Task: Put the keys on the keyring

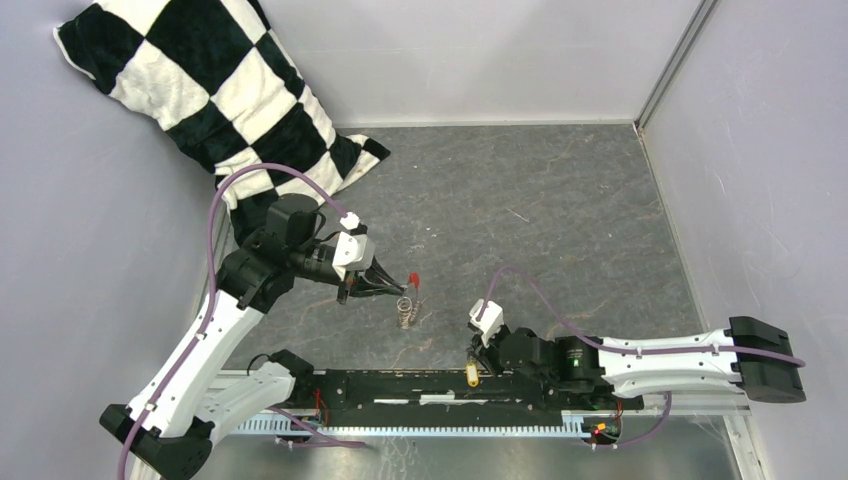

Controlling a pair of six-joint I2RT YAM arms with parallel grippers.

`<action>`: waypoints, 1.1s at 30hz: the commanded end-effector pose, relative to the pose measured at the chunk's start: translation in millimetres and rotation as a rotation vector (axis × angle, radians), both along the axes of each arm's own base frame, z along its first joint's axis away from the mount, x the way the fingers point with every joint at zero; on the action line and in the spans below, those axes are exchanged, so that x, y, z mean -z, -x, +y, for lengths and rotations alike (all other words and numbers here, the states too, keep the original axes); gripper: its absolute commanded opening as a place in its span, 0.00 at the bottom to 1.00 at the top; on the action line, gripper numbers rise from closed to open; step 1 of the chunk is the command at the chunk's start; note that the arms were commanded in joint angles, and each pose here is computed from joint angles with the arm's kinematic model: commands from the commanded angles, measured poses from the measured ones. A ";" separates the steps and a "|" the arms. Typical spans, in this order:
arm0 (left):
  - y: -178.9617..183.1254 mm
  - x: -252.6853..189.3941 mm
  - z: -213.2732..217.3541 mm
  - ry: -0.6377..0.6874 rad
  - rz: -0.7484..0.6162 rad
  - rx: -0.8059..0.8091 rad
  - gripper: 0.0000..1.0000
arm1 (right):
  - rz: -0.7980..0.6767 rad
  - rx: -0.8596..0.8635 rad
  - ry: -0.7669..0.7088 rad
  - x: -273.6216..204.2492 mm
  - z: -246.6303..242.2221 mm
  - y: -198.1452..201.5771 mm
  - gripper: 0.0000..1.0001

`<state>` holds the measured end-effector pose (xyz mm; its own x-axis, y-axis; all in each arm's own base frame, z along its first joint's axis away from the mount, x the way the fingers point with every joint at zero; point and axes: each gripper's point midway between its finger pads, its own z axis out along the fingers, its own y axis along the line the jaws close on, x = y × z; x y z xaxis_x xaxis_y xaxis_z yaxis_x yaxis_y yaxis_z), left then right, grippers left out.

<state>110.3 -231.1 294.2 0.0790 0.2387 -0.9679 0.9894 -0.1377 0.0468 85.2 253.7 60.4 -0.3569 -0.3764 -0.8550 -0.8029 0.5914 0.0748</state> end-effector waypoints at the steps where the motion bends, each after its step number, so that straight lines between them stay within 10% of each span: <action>1: 1.5 -13.0 0.3 0.029 -0.061 0.011 0.02 | 0.106 -0.023 0.010 7.1 3.3 18.7 0.42; 7: 2.3 -13.1 0.7 0.030 -0.064 0.011 0.02 | 0.138 -0.035 0.019 9.0 6.3 31.4 0.53; 33: 9.3 -4.1 5.0 0.020 -0.032 -0.002 0.02 | 0.053 0.059 0.113 30.4 -7.4 4.7 0.06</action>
<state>106.3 -227.4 295.8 0.0997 0.2343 -0.9670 0.9894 -0.1266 0.0714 69.2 246.5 24.0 -0.4443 -0.4599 -0.7688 -0.7767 0.6255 0.0747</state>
